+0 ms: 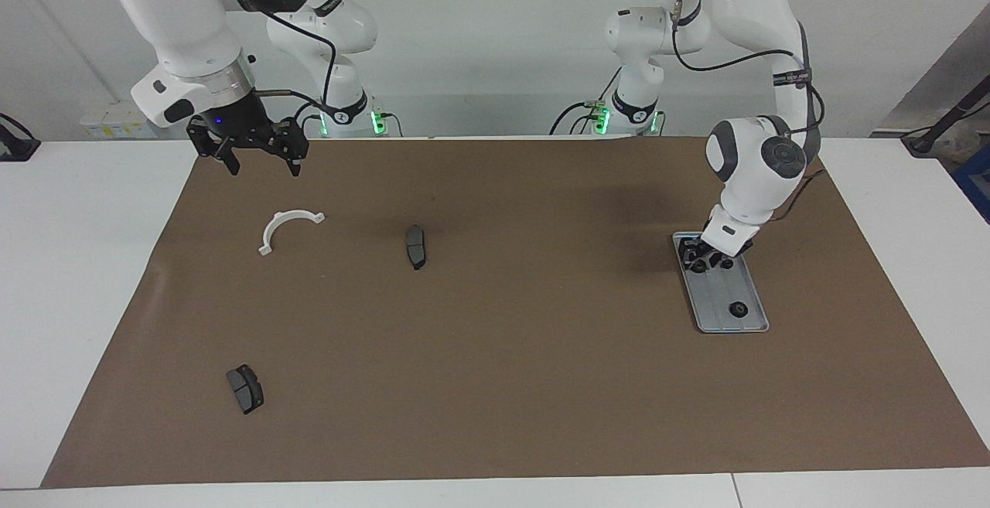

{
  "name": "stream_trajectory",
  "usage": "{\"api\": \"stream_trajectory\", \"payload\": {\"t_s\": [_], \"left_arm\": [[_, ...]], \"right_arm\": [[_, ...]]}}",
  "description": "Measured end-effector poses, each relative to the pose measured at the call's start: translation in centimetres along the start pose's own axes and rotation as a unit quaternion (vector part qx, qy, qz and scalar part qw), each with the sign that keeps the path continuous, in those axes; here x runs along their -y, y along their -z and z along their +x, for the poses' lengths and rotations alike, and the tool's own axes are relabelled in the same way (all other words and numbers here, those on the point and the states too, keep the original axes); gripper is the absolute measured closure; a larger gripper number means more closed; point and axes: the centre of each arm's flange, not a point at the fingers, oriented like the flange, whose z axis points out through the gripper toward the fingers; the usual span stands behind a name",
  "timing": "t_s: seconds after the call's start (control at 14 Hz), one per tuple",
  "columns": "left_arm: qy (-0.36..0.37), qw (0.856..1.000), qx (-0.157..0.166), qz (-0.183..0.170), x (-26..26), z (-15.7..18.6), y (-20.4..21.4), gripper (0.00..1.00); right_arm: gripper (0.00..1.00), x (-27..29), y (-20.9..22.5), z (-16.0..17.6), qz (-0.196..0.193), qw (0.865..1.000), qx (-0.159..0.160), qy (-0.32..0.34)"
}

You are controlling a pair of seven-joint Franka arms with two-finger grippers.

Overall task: Place bearing gear from tray to pile
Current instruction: 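Carry the gear to the table middle and release it with the left gripper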

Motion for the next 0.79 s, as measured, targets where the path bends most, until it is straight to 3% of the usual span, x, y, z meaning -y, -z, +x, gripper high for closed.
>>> {"api": "stream_trajectory", "payload": {"t_s": [0.29,0.43,0.79], "left_arm": [[0.000,1.000,0.000,0.000,0.0,0.0,0.0,0.56],[0.000,1.000,0.000,0.000,0.0,0.0,0.0,0.65],[0.002,1.000,-0.012,-0.002,0.0,0.5,0.4,0.65]], "right_arm": [[0.00,0.0,0.0,0.0,0.000,1.000,0.000,0.000],[0.00,-0.2,0.0,0.0,0.000,1.000,0.000,-0.002],[0.00,-1.2,0.1,0.3,0.001,1.000,-0.007,-0.011]]}}
